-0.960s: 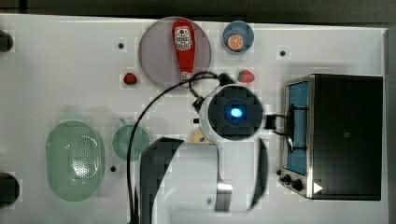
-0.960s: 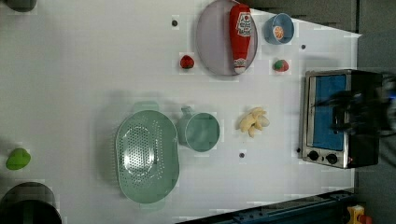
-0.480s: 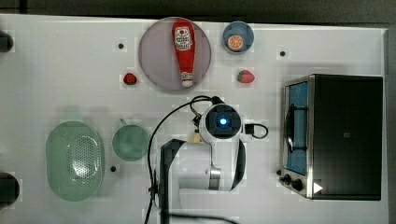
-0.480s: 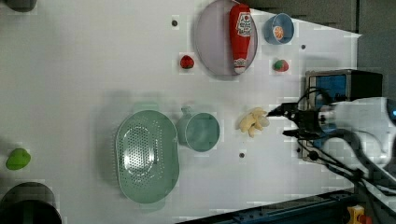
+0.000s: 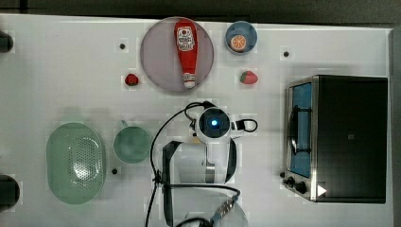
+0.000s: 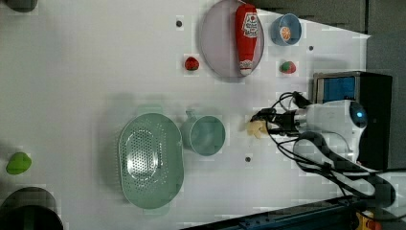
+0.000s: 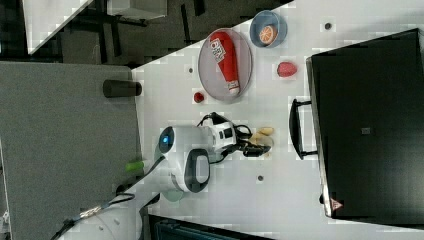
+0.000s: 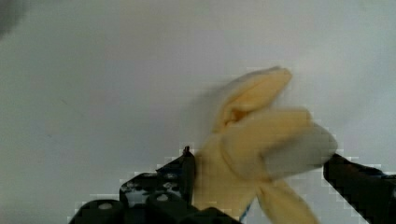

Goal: Pick Banana and place it in mug.

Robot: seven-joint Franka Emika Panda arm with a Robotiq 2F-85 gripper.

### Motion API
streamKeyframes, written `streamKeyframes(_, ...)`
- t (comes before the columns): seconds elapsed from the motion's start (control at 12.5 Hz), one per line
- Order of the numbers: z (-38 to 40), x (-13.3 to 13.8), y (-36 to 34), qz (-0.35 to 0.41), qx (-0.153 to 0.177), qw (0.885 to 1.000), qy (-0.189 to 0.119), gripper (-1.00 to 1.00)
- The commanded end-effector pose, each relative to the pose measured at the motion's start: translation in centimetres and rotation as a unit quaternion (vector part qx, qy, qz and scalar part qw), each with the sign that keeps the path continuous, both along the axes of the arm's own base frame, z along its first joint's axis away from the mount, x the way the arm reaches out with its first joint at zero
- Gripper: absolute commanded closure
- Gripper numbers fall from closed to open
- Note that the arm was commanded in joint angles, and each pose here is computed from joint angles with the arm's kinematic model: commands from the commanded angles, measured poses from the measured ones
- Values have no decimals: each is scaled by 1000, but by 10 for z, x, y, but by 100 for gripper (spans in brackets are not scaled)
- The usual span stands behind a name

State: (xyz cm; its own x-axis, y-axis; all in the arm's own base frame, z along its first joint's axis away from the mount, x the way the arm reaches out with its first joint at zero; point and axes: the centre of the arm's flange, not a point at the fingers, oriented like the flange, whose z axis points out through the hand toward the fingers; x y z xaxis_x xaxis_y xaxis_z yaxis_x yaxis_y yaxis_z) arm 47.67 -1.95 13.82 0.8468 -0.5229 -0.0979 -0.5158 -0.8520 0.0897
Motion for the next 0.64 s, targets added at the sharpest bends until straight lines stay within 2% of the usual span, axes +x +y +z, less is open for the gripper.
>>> streamKeyframes(0.08,15,4,0,14,6,999,-35,-44)
streamKeyframes(0.32,13,0,1,14,6,999,-36,26)
streamKeyframes(0.4,14,1,0,14,6,999,-38,43)
streamKeyframes(0.64,41,9,-1,12,5,998,-63,43)
